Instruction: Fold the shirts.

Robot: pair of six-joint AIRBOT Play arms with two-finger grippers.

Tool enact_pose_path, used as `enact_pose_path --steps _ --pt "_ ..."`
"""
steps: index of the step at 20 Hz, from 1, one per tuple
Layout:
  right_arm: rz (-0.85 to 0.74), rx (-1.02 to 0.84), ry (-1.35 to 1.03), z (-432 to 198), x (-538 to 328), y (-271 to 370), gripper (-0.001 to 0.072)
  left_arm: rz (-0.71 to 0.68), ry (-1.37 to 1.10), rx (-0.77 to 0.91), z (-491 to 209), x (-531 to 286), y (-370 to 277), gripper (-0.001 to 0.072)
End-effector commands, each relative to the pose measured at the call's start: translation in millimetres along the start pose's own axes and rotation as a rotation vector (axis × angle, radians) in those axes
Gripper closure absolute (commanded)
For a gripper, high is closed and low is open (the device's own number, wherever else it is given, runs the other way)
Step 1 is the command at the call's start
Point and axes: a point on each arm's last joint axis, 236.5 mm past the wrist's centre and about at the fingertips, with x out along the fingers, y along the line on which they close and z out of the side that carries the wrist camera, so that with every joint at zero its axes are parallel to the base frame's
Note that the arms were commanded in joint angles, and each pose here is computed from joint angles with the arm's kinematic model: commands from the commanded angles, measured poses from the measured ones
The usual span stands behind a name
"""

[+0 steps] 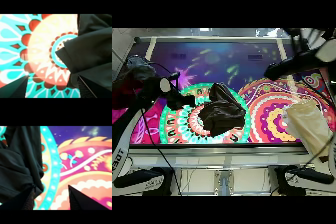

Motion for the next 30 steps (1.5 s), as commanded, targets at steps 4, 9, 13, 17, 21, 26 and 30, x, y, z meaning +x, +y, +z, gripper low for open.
enact_pose_path --steps 4,9,13,17,21,26,30 --pt "0.327 0.326 0.029 4 171 39 0.0223 -0.152 -0.123 0.044 18 22 -41 0.0009" --pt "0.316 0.304 0.134 -34 242 61 0.0219 -0.128 -0.024 0.124 1 55 -40 0.0009" --pt "0.303 0.281 0.164 -44 260 63 0.0223 -0.133 0.029 0.152 -13 76 -52 0.0009" --pt "0.325 0.28 0.213 -52 273 65 0.0225 -0.136 0.006 0.167 -10 86 -60 0.001" --pt "0.342 0.264 0.243 -56 283 75 0.024 -0.143 -0.043 0.164 2 86 -63 0.001" --pt "0.356 0.242 0.27 -64 293 91 0.0445 -0.143 -0.037 0.163 1 90 -64 0.0015" --pt "0.348 0.228 0.222 -45 288 87 0.0698 -0.136 -0.026 0.157 -1 98 -61 0.0619"
